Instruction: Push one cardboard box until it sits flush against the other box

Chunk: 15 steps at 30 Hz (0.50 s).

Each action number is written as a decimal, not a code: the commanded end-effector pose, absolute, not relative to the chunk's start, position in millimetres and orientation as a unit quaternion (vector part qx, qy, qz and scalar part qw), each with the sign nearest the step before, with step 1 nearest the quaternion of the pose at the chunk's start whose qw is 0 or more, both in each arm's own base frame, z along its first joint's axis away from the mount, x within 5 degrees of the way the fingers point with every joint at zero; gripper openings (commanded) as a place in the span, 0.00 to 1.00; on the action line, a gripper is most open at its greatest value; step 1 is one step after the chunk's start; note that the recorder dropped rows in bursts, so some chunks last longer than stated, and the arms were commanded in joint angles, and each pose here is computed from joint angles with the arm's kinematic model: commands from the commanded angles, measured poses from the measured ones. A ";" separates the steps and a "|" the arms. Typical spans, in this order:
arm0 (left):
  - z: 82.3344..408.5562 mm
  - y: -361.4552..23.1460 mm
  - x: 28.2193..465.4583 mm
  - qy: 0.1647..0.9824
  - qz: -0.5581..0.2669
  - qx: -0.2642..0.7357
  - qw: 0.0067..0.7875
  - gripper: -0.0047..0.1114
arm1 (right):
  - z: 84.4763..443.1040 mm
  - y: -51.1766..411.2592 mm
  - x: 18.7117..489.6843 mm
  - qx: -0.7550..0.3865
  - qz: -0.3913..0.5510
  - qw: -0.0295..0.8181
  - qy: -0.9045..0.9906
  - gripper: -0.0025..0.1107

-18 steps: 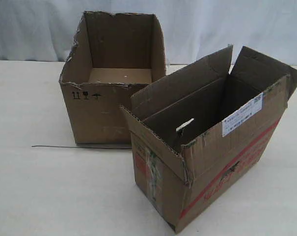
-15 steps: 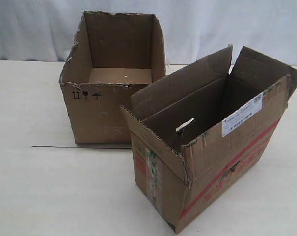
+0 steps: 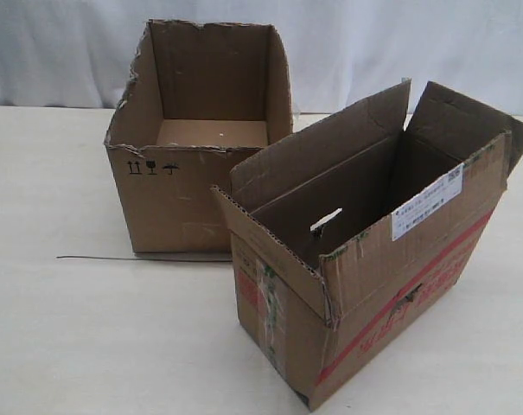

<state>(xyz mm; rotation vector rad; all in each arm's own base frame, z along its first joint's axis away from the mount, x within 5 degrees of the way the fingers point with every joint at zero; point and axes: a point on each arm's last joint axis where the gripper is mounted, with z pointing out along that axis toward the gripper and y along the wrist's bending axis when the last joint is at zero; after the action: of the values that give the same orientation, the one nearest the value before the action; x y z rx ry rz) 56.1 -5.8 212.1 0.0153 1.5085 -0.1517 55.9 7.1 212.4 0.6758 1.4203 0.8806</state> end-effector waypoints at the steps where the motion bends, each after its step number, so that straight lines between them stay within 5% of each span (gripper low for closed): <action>1: 211.8 -6.4 55.9 0.681 -0.073 0.010 0.728 0.04 | 212.0 6.2 55.9 0.302 0.388 0.621 0.610 0.07; 10: 211.8 -6.4 55.9 0.681 -0.073 0.010 0.728 0.04 | 272.6 16.0 60.6 0.170 0.297 0.630 0.697 0.07; 15: 211.8 -6.4 55.9 0.681 -0.073 0.010 0.728 0.04 | 315.7 21.9 74.2 0.084 0.212 0.549 0.804 0.07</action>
<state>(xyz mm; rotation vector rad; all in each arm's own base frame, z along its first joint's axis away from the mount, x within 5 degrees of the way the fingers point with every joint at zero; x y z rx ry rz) 56.1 -5.8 212.1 0.0153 1.5085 -0.1517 68.1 19.4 299.6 0.3065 1.7216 0.6080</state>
